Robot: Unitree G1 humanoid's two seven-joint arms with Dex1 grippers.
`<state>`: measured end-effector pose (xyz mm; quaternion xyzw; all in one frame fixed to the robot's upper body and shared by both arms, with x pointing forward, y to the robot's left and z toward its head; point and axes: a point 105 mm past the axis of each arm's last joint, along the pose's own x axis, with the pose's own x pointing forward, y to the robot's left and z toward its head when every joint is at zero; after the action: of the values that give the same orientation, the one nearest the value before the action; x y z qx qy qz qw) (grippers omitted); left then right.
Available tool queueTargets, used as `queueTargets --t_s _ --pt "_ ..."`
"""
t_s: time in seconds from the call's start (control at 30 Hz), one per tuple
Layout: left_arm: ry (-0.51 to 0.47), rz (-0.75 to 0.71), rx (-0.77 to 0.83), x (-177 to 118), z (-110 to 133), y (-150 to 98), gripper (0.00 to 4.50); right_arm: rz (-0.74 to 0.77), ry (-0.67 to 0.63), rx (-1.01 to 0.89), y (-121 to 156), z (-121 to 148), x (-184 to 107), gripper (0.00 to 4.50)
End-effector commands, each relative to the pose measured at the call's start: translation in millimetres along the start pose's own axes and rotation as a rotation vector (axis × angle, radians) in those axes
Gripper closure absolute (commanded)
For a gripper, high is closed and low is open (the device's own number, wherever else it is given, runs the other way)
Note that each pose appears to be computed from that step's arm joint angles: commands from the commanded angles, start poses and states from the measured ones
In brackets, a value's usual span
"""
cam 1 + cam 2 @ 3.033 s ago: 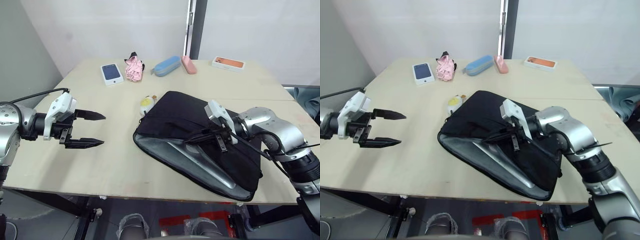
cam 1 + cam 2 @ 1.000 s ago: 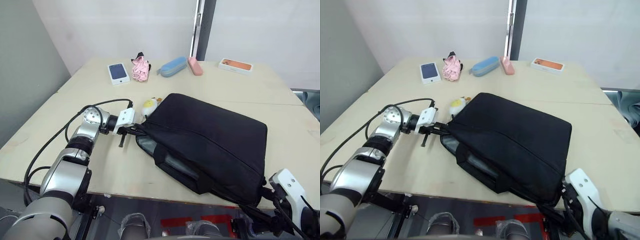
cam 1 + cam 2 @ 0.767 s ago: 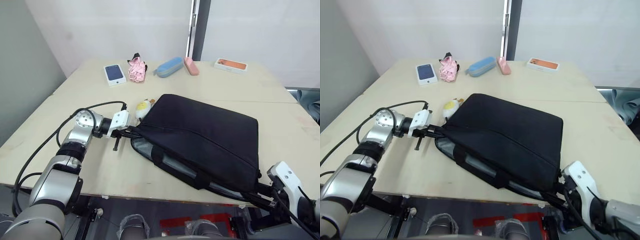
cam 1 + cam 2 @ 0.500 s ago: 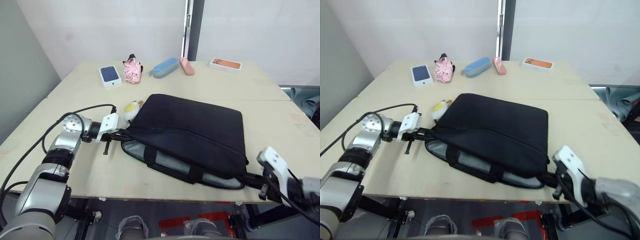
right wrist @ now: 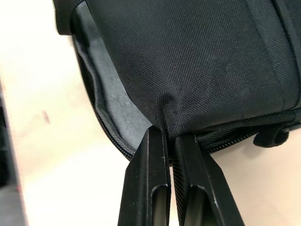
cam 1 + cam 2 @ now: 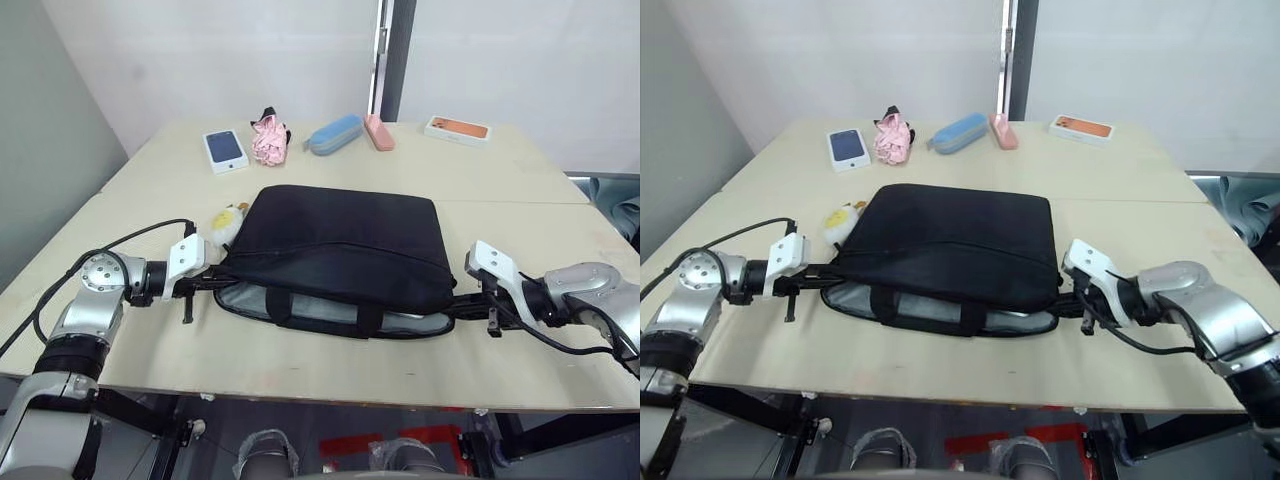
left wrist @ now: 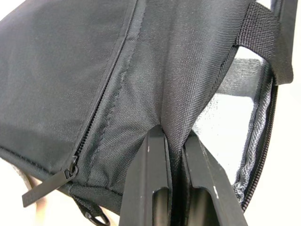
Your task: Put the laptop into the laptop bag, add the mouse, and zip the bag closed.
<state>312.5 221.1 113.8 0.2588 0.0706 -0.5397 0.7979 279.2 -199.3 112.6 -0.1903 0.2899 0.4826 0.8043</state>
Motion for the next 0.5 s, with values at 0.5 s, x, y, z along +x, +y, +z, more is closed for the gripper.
queueTargets --t_s 0.5 --pt "-0.01 0.038 0.032 12 4 6 4.5 0.038 -0.026 -0.022 12 2 -14 4.46"
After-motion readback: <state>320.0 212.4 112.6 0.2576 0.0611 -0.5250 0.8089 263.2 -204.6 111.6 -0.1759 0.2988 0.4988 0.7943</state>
